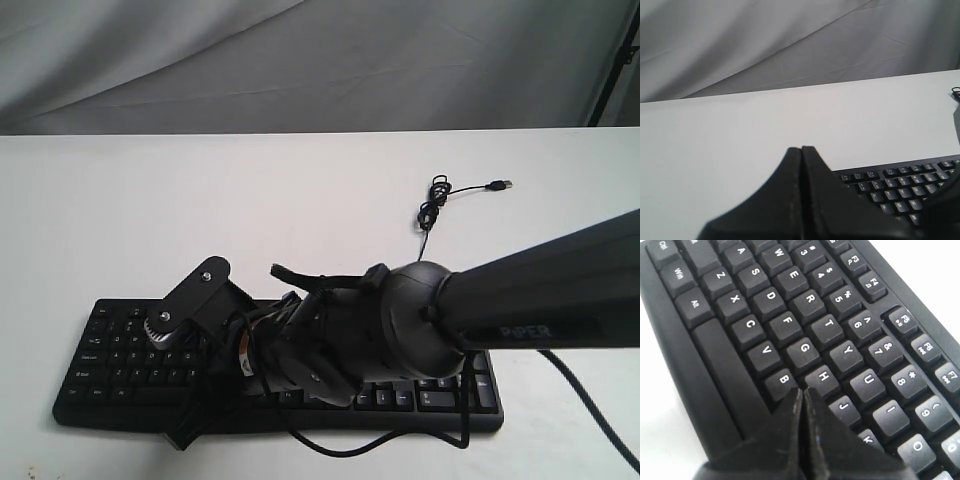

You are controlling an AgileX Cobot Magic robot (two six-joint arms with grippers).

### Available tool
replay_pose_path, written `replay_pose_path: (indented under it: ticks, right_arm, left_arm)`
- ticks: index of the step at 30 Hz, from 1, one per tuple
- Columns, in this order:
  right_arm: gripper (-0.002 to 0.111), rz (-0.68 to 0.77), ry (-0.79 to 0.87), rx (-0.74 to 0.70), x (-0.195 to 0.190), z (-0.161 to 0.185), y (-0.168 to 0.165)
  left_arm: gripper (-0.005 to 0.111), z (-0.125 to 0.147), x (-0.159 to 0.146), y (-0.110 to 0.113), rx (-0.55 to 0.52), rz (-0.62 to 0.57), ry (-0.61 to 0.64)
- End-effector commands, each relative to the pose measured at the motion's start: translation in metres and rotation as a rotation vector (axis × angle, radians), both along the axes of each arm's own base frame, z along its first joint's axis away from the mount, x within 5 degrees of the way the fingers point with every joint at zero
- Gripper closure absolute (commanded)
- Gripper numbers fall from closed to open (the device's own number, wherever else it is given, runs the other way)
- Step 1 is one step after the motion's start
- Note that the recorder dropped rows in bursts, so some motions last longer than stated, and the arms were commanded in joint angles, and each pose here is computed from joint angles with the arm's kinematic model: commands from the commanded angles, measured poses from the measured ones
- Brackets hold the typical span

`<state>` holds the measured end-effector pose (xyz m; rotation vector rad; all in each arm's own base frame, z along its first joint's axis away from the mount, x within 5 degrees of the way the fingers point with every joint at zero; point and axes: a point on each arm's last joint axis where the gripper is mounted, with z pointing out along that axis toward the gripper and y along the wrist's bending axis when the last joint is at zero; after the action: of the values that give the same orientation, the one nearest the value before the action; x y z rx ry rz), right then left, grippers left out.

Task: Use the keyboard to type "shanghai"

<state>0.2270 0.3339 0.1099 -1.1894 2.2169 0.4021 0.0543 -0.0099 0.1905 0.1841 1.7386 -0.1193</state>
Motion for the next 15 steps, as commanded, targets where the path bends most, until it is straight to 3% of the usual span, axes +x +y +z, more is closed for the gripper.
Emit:
replay_pose_path:
  ticks: [1, 8, 12, 15]
  right_arm:
    - [0.108, -0.008, 0.022, -0.033, 0.002, -0.010, -0.004]
    - [0.108, -0.002, -0.004, -0.008, 0.003, 0.007, -0.002]
    - [0.108, 0.004, -0.023, 0.000, 0.016, 0.027, 0.018]
    - [0.108, 0.006, -0.022, -0.007, 0.021, 0.024, 0.025]
  left_arm:
    - [0.107, -0.001, 0.000, 0.000, -0.003, -0.004, -0.003]
    - [0.107, -0.001, 0.000, 0.000, -0.003, -0.004, -0.003]
    - [0.107, -0.001, 0.000, 0.000, -0.003, -0.004, -0.003]
    - [0.107, -0.001, 0.000, 0.000, -0.003, -0.004, -0.003]
